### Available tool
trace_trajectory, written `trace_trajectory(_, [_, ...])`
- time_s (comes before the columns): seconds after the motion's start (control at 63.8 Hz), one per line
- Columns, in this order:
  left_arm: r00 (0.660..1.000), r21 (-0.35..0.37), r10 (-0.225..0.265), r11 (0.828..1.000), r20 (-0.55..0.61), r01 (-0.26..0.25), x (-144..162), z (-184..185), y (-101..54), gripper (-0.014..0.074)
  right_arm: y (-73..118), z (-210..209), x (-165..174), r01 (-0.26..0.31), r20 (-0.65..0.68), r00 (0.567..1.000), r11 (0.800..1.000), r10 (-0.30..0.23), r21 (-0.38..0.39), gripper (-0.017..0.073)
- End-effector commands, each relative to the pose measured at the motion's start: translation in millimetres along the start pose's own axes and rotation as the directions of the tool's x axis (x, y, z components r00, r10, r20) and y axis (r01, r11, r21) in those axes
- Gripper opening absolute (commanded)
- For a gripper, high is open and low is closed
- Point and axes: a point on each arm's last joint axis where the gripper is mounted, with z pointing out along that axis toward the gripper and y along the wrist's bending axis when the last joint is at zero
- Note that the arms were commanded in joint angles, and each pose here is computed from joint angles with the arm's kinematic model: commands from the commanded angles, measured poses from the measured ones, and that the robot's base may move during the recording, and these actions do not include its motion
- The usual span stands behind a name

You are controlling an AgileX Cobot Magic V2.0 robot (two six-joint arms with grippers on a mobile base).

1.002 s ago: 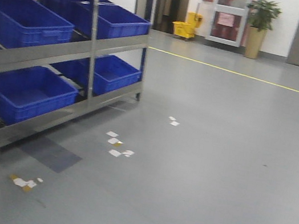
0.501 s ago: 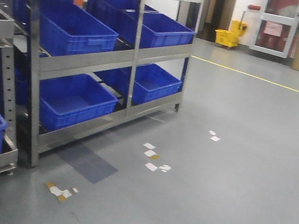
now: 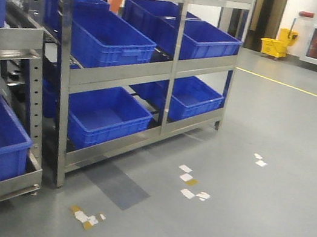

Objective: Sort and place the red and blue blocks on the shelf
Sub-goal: 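Turn and drive up to the shelf of blue bins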

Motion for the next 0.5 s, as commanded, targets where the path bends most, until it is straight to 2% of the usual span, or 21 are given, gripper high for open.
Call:
trace_trajectory(0.0, [0.995, 0.038, -0.006, 0.999, 0.096, 0.003, -14.4, -5.0, -4.5, 0.0125, 2.1, -4.3, -14.4, 0.007, 0.094, 0.996, 1.0, -0.005, -0.013, 0.005])
trace_trajectory(0.486, [0.995, 0.038, -0.006, 0.999, 0.096, 0.003, -14.4, -5.0, -4.5, 0.0125, 2.1, -4.3, -14.4, 0.007, 0.094, 0.996, 1.0, -0.005, -0.013, 0.005])
